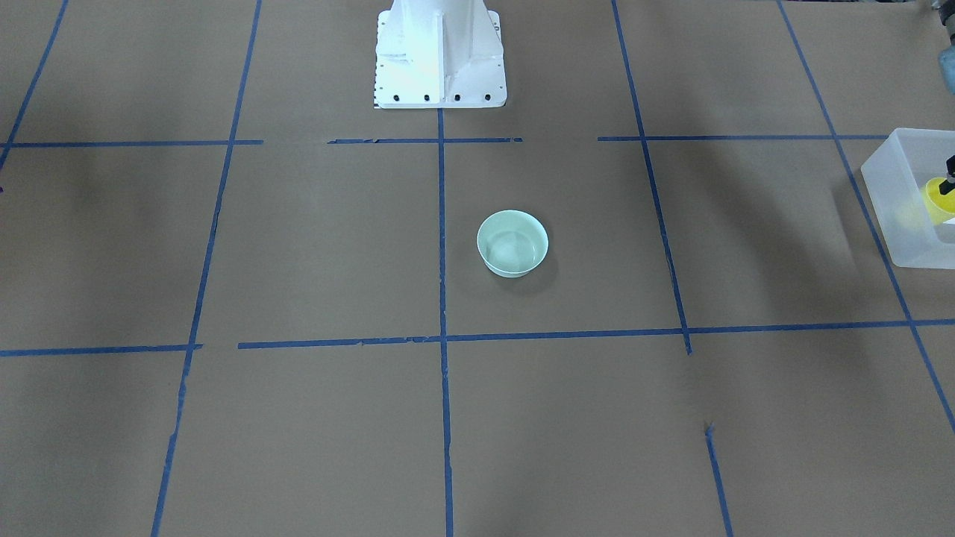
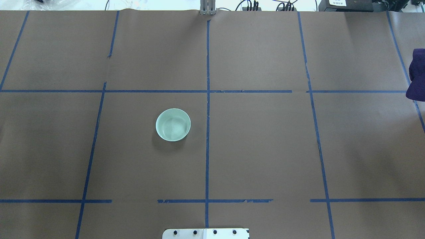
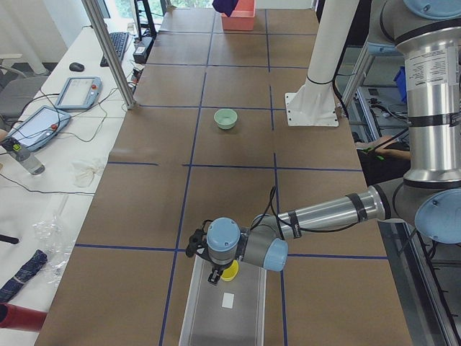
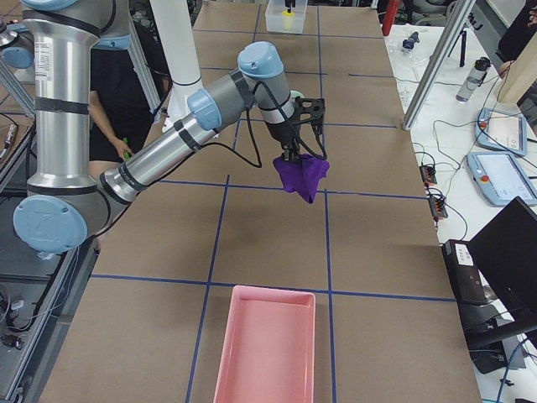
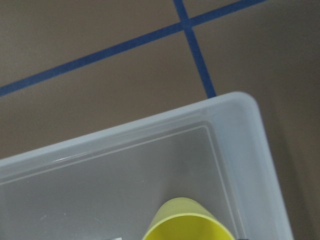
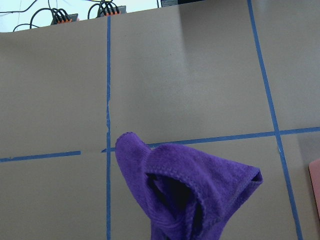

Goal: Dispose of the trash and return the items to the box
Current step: 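Lift the purple cloth with the right gripper and drop it into the pink bin, then reach the left gripper toward the pale green bowl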

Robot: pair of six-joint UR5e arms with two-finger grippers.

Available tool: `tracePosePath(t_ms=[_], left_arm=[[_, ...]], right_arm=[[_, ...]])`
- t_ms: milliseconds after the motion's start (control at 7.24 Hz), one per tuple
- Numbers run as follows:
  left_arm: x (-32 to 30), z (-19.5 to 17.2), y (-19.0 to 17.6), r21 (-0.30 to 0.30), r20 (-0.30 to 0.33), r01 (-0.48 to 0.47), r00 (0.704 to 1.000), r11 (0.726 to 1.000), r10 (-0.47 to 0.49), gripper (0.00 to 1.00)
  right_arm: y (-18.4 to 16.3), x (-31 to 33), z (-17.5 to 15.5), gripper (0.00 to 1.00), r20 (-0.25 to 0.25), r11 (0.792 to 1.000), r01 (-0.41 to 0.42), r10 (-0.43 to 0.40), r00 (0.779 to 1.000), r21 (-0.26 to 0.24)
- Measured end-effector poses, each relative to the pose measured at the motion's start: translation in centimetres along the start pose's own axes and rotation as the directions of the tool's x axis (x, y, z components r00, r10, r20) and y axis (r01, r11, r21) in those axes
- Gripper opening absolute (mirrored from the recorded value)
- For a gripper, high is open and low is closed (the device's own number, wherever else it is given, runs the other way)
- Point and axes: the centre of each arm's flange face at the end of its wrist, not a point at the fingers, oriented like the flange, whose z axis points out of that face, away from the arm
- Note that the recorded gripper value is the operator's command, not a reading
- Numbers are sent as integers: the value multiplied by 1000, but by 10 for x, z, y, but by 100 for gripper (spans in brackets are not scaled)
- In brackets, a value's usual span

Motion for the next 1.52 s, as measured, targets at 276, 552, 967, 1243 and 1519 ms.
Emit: tracePosePath(t_ms=[276, 552, 967, 1243, 1519], left_arm=[[50, -56, -37, 17, 5, -13, 1000, 1000, 13, 100], [99, -110, -67, 64, 8, 47, 999, 997, -47, 100], [198, -128, -137, 167, -37, 138, 990, 976, -134, 100], [291, -91, -183, 135, -95, 211, 975, 968, -200, 99], [377, -44, -192, 88, -145, 306, 945, 948, -292, 98]], right_arm=[[10, 35, -5, 0, -24, 997, 75, -75, 997, -11], [5, 91, -7, 0, -102, 982, 186, -188, 977, -27], [-11, 188, 16, 0, -223, 938, 316, -341, 913, -139], [-12, 252, 47, 0, -230, 916, 341, -386, 894, -212], [-1, 323, 93, 0, -228, 910, 347, -396, 890, -226]])
